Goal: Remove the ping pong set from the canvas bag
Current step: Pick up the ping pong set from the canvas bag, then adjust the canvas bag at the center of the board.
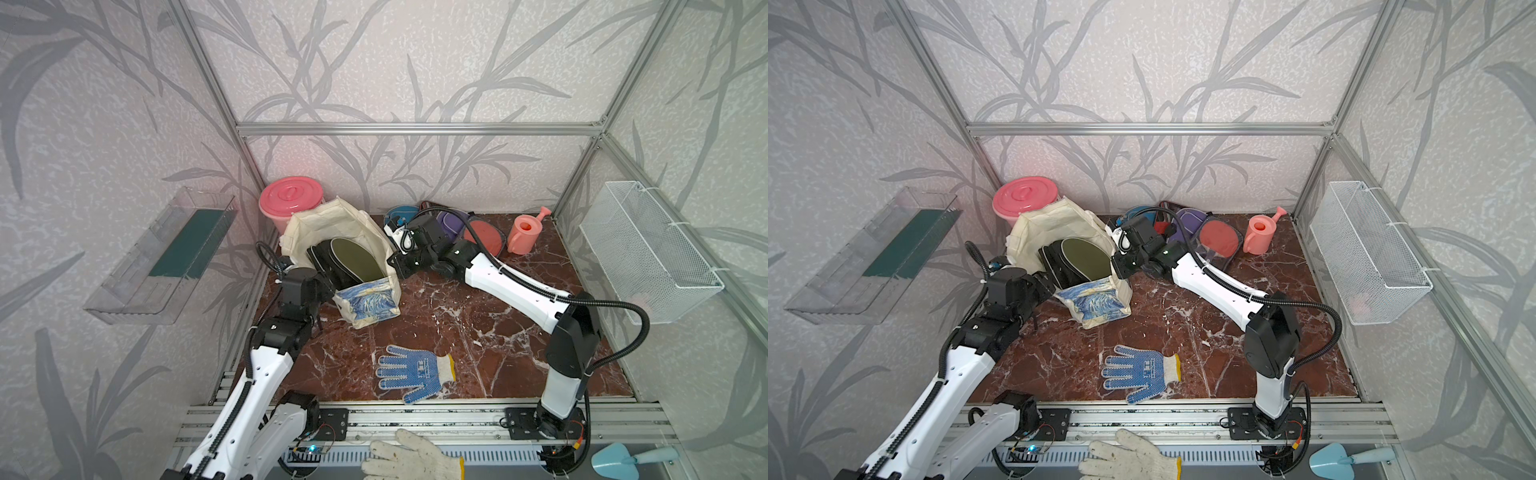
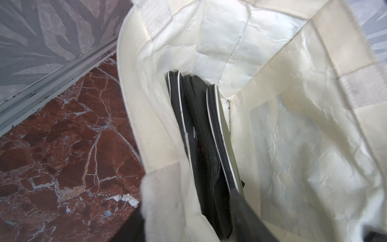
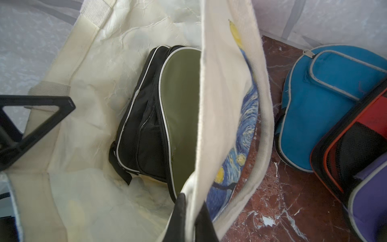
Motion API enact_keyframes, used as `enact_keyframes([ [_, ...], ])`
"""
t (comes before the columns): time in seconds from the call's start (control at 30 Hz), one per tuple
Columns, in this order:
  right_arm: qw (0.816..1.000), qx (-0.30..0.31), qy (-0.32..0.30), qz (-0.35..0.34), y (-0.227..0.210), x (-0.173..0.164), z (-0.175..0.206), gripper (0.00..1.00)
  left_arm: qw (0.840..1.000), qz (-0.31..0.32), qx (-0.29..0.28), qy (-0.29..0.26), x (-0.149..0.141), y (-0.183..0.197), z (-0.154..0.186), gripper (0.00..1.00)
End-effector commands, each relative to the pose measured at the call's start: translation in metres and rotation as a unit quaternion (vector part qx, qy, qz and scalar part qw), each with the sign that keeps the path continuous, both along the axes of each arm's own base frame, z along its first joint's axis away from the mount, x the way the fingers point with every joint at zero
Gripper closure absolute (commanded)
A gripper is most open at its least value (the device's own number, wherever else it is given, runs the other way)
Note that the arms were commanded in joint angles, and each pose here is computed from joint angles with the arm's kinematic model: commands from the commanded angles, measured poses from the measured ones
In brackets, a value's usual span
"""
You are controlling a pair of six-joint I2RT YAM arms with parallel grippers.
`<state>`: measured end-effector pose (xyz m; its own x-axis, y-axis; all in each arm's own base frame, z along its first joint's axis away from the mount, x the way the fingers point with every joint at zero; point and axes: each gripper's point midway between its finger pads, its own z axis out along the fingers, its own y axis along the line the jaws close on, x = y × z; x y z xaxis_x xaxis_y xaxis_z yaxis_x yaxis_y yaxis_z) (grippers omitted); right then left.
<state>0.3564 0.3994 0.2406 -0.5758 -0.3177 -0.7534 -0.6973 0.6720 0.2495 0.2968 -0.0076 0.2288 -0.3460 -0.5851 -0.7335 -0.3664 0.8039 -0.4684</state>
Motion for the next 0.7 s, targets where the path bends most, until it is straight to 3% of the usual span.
enact_keyframes([
  [0.0, 1.0, 0.003, -0.007, -0.008, -0.001, 0.005, 0.007, 1.0, 0.999, 0.006, -0.04, -0.001, -0.015, -0.001, 0.003, 0.01],
  [0.3, 1.0, 0.011, -0.007, -0.01, 0.0, 0.005, 0.002, 1.0, 0.991, 0.006, -0.127, 0.033, -0.02, -0.018, -0.023, 0.02],
  [0.33, 1.0, 0.012, -0.007, -0.01, -0.001, 0.004, 0.003, 1.0, 0.991, 0.006, -0.131, 0.034, -0.017, -0.019, -0.027, 0.09],
  [0.37, 1.0, 0.01, -0.006, -0.011, -0.002, 0.004, 0.002, 1.0, 0.99, 0.003, -0.135, 0.034, -0.013, -0.021, -0.03, 0.35],
  [0.4, 1.0, 0.008, -0.006, -0.013, -0.003, 0.003, 0.001, 1.0, 0.989, 0.002, -0.14, 0.036, -0.009, -0.023, -0.035, 0.82],
  [0.43, 1.0, 0.005, -0.004, -0.015, -0.006, 0.003, -0.002, 1.0, 0.989, 0.003, -0.144, 0.043, -0.008, -0.025, -0.04, 1.0],
  [0.67, 0.996, -0.01, 0.045, -0.075, -0.05, 0.013, -0.061, 1.0, 0.985, 0.016, -0.122, 0.124, -0.026, -0.02, -0.115, 1.0],
])
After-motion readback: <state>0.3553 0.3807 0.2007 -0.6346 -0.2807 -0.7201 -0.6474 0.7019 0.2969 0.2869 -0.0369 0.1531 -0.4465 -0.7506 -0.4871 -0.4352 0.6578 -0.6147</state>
